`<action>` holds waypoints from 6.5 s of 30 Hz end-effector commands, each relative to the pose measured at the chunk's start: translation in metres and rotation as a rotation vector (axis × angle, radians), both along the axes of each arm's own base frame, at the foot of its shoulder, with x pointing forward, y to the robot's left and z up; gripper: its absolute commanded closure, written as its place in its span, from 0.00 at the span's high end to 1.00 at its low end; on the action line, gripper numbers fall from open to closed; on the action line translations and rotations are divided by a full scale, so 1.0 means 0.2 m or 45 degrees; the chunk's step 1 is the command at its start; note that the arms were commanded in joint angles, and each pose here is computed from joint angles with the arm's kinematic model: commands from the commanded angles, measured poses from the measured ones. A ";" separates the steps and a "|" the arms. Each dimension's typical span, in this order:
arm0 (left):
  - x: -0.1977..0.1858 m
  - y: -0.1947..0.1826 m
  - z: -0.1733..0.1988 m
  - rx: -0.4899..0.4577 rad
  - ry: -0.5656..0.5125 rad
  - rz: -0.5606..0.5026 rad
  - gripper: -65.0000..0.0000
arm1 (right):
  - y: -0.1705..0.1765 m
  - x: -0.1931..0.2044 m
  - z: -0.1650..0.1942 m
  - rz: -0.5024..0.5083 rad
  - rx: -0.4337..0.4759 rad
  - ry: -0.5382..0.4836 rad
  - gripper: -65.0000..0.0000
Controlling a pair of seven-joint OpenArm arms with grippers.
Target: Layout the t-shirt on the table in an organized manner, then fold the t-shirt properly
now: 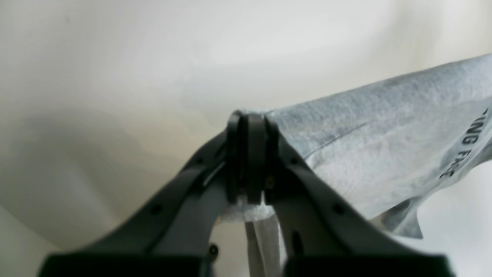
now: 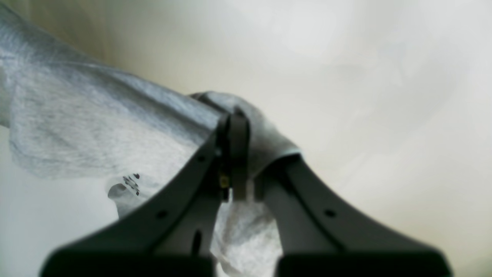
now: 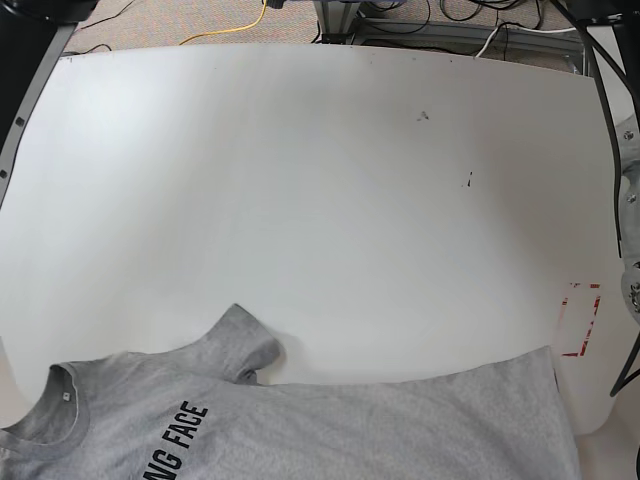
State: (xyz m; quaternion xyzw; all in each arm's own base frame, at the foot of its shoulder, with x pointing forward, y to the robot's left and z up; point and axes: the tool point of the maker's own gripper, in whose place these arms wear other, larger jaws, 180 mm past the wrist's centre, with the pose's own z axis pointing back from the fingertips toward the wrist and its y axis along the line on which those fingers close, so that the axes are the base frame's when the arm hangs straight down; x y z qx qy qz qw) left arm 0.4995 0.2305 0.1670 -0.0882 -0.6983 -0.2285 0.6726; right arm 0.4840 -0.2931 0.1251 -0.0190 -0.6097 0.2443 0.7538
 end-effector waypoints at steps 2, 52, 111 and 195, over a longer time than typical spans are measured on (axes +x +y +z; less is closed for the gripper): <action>-0.05 -0.04 0.16 -0.028 -0.132 -0.044 0.01 | 0.01 -0.01 0.03 0.002 -0.028 -0.020 0.00; -0.22 -0.53 -0.93 0.226 0.200 -0.291 0.17 | -0.07 -0.03 -0.05 -0.028 0.005 -0.004 0.00; -0.14 -1.82 -2.32 -0.106 0.880 -0.536 0.62 | -0.23 -0.30 -0.95 -0.143 -0.046 0.273 0.00; -0.36 -1.49 -2.08 -0.266 0.803 -0.659 0.62 | 1.23 -1.25 -2.37 0.714 0.044 1.047 0.00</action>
